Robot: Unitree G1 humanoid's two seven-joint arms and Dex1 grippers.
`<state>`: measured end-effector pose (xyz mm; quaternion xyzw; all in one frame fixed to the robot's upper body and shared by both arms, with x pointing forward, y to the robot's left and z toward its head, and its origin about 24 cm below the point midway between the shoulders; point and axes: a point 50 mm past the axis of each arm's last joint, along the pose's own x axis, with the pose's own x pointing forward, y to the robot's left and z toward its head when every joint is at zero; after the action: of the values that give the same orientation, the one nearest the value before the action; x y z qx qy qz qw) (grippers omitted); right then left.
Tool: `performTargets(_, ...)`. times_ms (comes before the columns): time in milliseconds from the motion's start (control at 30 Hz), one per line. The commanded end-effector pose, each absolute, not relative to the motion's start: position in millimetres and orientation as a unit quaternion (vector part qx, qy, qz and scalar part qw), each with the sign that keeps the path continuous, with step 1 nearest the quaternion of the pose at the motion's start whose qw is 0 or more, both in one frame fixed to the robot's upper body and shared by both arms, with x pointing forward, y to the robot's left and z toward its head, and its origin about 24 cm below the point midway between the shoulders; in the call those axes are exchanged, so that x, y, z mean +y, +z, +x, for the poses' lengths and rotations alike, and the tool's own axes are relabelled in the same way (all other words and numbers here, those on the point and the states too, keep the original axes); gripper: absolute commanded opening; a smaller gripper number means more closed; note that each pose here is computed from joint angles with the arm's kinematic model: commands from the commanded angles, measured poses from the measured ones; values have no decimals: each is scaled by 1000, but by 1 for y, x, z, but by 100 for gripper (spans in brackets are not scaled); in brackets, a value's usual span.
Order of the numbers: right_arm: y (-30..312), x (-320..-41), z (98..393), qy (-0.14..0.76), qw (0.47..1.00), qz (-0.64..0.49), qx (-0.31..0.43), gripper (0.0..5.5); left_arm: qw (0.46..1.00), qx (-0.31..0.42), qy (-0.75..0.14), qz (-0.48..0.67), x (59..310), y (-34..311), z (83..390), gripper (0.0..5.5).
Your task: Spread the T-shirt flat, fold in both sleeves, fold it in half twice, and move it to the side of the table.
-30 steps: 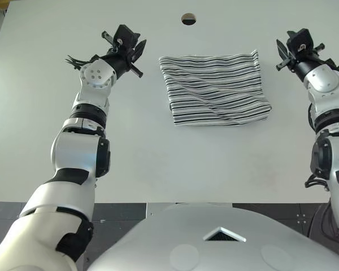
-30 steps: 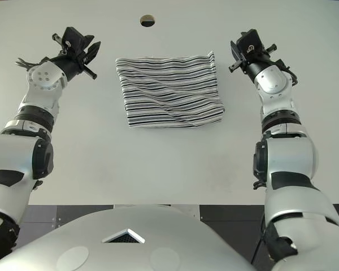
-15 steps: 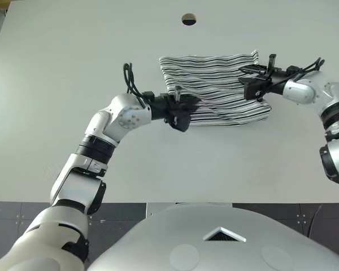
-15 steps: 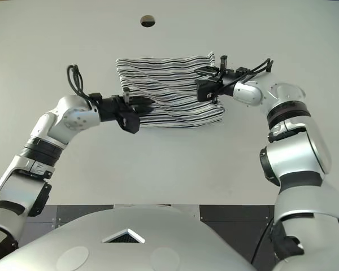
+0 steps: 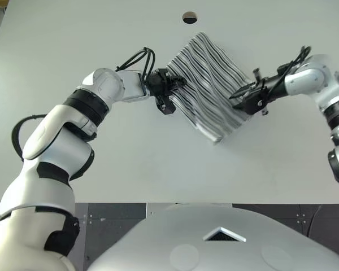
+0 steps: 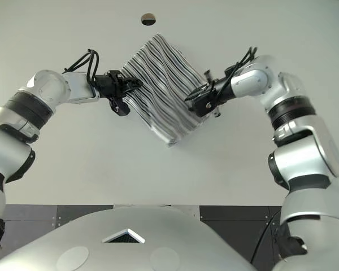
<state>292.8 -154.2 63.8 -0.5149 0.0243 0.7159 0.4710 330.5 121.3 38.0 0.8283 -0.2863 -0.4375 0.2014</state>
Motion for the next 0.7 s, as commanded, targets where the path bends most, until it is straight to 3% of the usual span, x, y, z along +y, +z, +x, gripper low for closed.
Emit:
performTargets(33,53,-123,265,777,457,-434,15,147,74,-371,-449,809,119,17,324,99)
performTargets(133,59,-120,267,766,478,-429,7,147,53,-423,-431,795,118,19,326,99)
performTargets(267,72,-121,272,744,521,-418,-16,147,54,-435,-393,808,127,31,341,99)
performTargets(367,85,-130,273,728,562,-391,-34,147,124,-438,-354,817,136,52,351,99)
performTargets(467,99,-139,265,728,601,-325,-53,147,268,-454,-305,793,142,77,353,99)
performTargets(600,115,-161,258,697,668,-250,-78,147,517,-425,-319,671,143,104,334,99)
performTargets(667,110,-190,248,662,701,-256,-64,147,597,-386,-356,606,163,108,305,99)
performTargets(700,106,-206,242,645,713,-268,-52,150,612,-368,-383,586,175,109,287,116)
